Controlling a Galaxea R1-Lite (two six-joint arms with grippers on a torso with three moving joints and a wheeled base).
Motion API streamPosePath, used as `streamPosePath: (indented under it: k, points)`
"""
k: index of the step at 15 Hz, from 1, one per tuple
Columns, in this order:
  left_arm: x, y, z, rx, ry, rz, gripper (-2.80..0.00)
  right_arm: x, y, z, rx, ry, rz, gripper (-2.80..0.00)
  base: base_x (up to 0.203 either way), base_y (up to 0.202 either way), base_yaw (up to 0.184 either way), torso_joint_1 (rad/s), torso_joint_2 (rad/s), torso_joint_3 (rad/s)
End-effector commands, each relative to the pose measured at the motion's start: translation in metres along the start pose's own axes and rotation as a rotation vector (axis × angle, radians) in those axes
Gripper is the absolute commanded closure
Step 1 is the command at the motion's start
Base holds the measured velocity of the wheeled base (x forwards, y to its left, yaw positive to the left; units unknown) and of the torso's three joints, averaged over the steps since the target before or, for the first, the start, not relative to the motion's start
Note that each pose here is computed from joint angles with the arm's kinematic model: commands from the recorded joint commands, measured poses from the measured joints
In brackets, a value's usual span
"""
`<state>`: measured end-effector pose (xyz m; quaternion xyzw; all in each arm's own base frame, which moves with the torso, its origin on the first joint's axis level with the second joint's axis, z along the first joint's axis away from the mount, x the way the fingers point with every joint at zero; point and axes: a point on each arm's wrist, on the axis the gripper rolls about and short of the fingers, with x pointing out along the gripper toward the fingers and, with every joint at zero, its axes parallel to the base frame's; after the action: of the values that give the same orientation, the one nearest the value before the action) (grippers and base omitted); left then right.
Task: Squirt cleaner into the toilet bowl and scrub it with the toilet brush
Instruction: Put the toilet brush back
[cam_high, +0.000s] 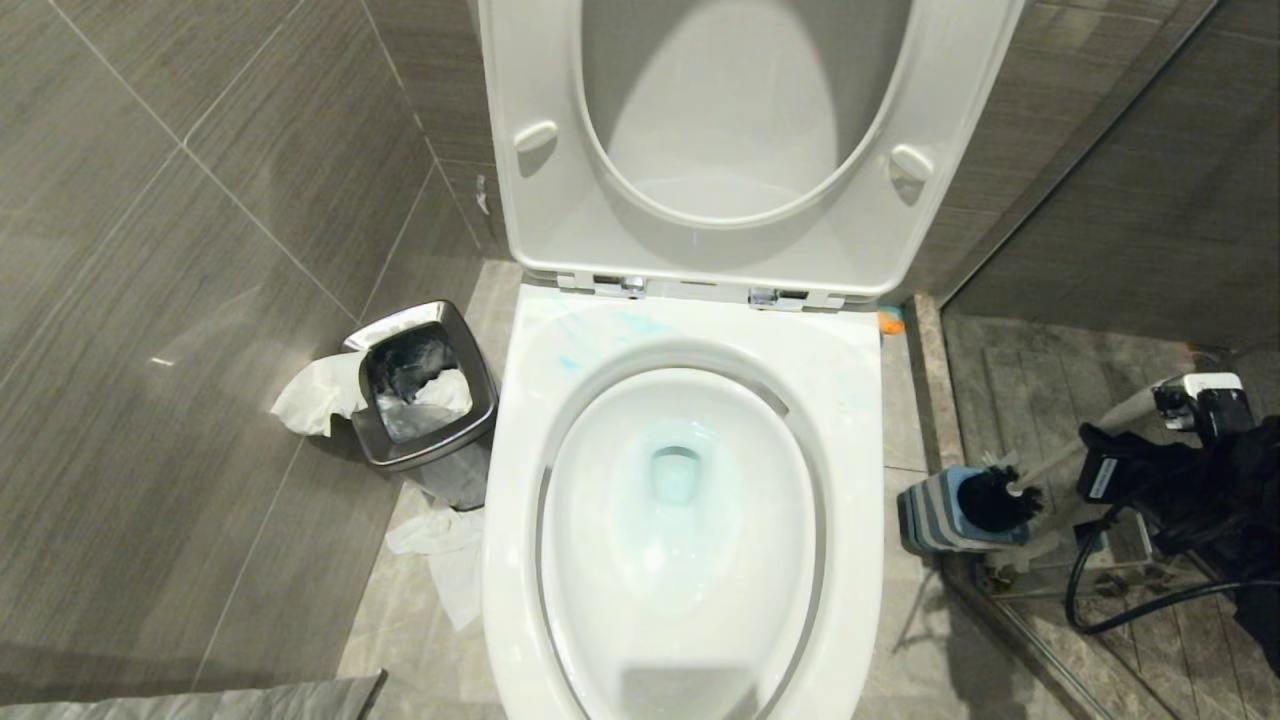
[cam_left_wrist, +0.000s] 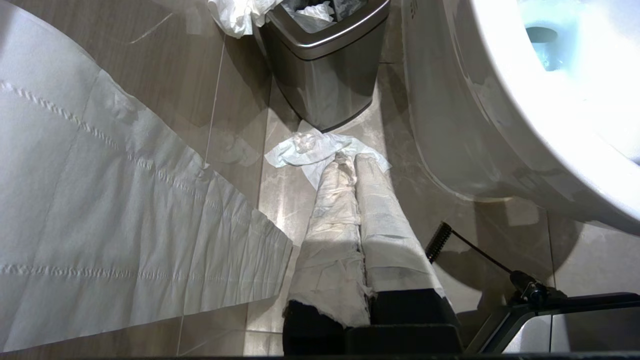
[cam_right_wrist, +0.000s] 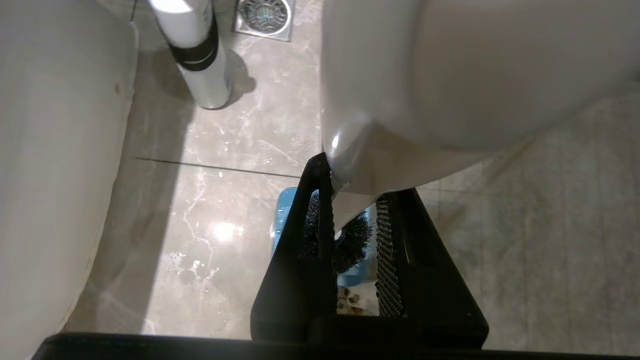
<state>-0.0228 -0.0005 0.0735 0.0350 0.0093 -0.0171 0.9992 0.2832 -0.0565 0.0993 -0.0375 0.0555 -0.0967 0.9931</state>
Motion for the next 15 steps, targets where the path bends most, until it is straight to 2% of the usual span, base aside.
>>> streamPosePath:
  k: [1,8,15]
  points:
    - [0.0,0.0,0.0,0.0,0.0,0.0,0.0,0.008,0.008,-0.025,-0.001,0.039,0.021,0.0,0.0,0.0,0.0,0.0,0.0,0.0]
    - [0.0,0.0,0.0,0.0,0.0,0.0,0.0,0.013,0.017,-0.051,-0.007,0.13,0.019,0.0,0.0,0.0,0.0,0.0,0.0,0.0]
    - [0.0,0.0,0.0,0.0,0.0,0.0,0.0,0.01,0.024,-0.046,-0.001,0.116,0.019,0.0,0.0,0.0,0.0,0.0,0.0,0.0]
